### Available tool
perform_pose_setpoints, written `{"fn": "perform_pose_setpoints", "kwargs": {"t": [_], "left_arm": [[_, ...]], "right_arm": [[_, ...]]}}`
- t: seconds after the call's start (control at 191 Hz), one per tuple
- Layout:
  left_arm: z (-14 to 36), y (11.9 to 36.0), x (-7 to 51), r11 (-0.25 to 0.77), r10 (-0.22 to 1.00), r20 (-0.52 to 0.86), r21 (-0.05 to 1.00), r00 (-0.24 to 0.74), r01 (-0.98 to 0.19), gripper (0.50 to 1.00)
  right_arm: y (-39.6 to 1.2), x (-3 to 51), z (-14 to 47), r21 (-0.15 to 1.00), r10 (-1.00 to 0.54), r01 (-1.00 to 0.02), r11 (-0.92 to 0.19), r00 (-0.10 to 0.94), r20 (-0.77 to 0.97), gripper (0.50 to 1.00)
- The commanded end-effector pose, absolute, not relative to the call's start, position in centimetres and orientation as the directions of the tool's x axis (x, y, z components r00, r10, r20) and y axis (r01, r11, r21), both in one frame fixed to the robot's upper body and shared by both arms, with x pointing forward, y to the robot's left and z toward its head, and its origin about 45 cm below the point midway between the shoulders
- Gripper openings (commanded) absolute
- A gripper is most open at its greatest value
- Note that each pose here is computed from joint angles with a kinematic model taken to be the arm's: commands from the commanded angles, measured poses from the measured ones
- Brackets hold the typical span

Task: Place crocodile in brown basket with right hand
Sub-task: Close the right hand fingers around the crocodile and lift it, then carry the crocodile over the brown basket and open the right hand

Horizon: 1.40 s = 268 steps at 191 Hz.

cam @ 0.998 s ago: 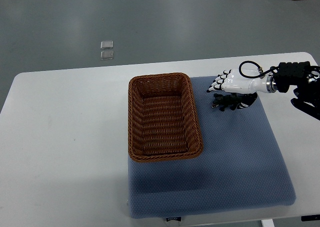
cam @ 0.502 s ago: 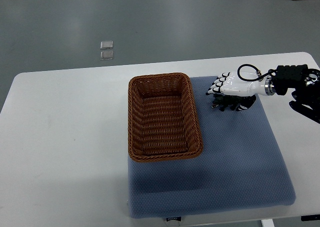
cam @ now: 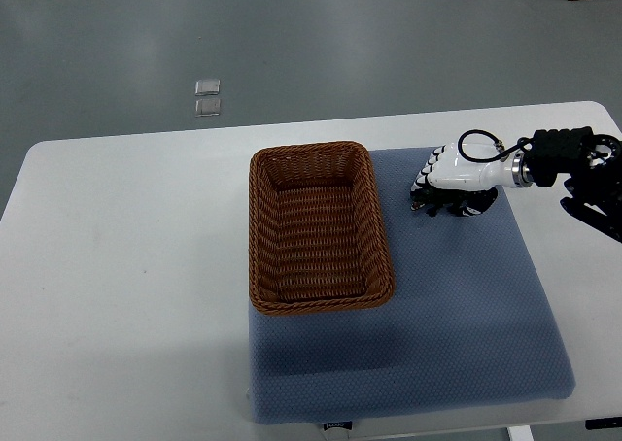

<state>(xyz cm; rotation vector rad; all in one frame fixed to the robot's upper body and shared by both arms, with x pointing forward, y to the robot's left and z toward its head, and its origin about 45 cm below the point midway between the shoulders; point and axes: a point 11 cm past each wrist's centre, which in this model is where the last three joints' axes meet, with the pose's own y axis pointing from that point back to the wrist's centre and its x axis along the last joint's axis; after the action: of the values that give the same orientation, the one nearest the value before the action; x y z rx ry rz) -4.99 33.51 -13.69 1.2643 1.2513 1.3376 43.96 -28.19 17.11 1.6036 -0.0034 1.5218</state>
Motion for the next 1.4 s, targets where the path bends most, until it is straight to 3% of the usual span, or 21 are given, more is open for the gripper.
{"fn": "perform_pose_setpoints", "kwargs": {"t": [0.0, 0.172, 0.387, 0.638, 1.395], "left_arm": [[-13.7, 33.5, -5.0, -0.100, 0.991, 0.103, 0.994, -0.090, 0.037, 1.000], [-13.7, 33.5, -5.0, -0.100, 0.991, 0.103, 0.994, -0.090, 0.037, 1.000], [-13.7, 33.5, -5.0, -0.100, 0.991, 0.103, 0.994, -0.090, 0.037, 1.000], [-13.7, 33.5, -5.0, -0.100, 0.991, 0.103, 0.994, -0.090, 0.037, 1.000], [-13.7, 33.5, -5.0, -0.100, 0.991, 0.103, 0.994, -0.090, 0.037, 1.000]], "right_arm": [[-28.3, 43.9, 17.0, 0.585, 0.555, -0.552, -0.594, 0.245, 0.795, 0.729], [-28.4, 43.9, 16.9, 0.590, 0.561, -0.550, -0.591, 0.246, 0.791, 0.656], [-28.5, 44.0, 17.2, 0.588, 0.561, -0.553, -0.590, 0.242, 0.791, 0.611], [-28.9, 44.3, 17.8, 0.578, 0.556, -0.569, -0.585, 0.237, 0.796, 0.503], [-29.0, 46.1, 21.3, 0.514, 0.523, -0.619, -0.595, 0.187, 0.831, 0.500]]}}
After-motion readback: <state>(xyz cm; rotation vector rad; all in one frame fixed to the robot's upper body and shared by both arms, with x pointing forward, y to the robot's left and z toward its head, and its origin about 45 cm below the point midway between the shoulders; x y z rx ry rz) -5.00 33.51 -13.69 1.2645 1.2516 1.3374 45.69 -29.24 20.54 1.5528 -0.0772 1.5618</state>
